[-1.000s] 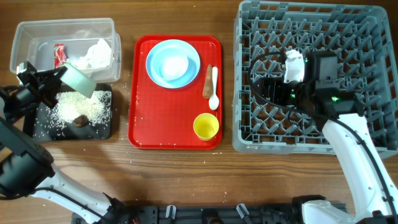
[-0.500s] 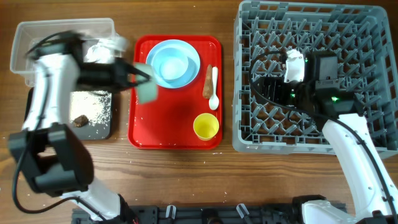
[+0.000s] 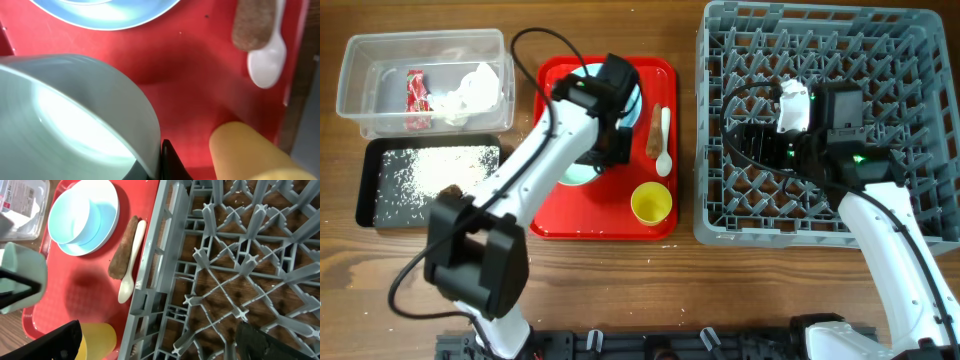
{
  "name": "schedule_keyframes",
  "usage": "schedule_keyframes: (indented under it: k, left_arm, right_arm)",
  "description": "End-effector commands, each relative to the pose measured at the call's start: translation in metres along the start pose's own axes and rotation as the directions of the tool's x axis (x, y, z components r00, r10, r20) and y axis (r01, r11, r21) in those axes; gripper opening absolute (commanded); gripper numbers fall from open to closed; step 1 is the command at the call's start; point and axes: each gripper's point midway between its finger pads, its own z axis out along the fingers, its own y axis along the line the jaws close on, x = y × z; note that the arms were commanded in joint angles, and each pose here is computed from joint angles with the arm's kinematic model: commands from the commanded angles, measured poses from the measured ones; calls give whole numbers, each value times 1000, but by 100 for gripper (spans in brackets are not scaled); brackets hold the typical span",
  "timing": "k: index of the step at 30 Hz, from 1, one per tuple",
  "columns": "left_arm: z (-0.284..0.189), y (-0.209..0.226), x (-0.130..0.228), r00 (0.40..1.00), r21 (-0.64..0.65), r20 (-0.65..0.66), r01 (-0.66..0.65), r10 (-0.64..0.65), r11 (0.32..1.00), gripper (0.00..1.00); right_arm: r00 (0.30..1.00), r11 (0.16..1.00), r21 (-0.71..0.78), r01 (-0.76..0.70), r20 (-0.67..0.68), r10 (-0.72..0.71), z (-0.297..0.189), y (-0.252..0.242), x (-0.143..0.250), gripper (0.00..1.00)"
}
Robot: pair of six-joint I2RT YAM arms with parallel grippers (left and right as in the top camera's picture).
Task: Sort waste into correct bins and load items into the dishwasher rack
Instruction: 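Set the green bowl back onto the red tray with the left gripper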
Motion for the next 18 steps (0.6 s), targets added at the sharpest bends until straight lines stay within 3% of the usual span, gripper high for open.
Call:
schedule_keyframes:
  k: [1, 6, 8, 10, 12, 18]
  left_arm:
    - [31, 10, 11, 997, -88, -50, 54, -59, 995, 4]
    - [54, 10, 14, 996, -93, -59, 58, -64, 994, 4]
    - [55, 9, 10, 997, -86, -44, 60, -64, 994, 21]
    - [52, 6, 3, 998, -69, -21, 64, -66, 996, 44]
    - [40, 4, 0, 997, -54, -19, 69, -71, 996, 56]
    - [-28, -17, -10, 997, 126, 8, 75, -77, 989, 60]
  right_arm:
    - [1000, 1000, 9, -11, -8, 11, 2, -2, 0, 100]
    - [1000, 1000, 9, -7, -8, 7, 2, -2, 0, 100]
    - [1000, 1000, 9, -7, -9, 7, 2, -2, 0, 100]
    - [1000, 1000, 9, -7, -8, 7, 2, -2, 0, 100]
    - [1000, 1000, 9, -7, -8, 7, 2, -2, 0, 100]
    - [1000, 1000, 9, -8, -9, 8, 2, -2, 0, 100]
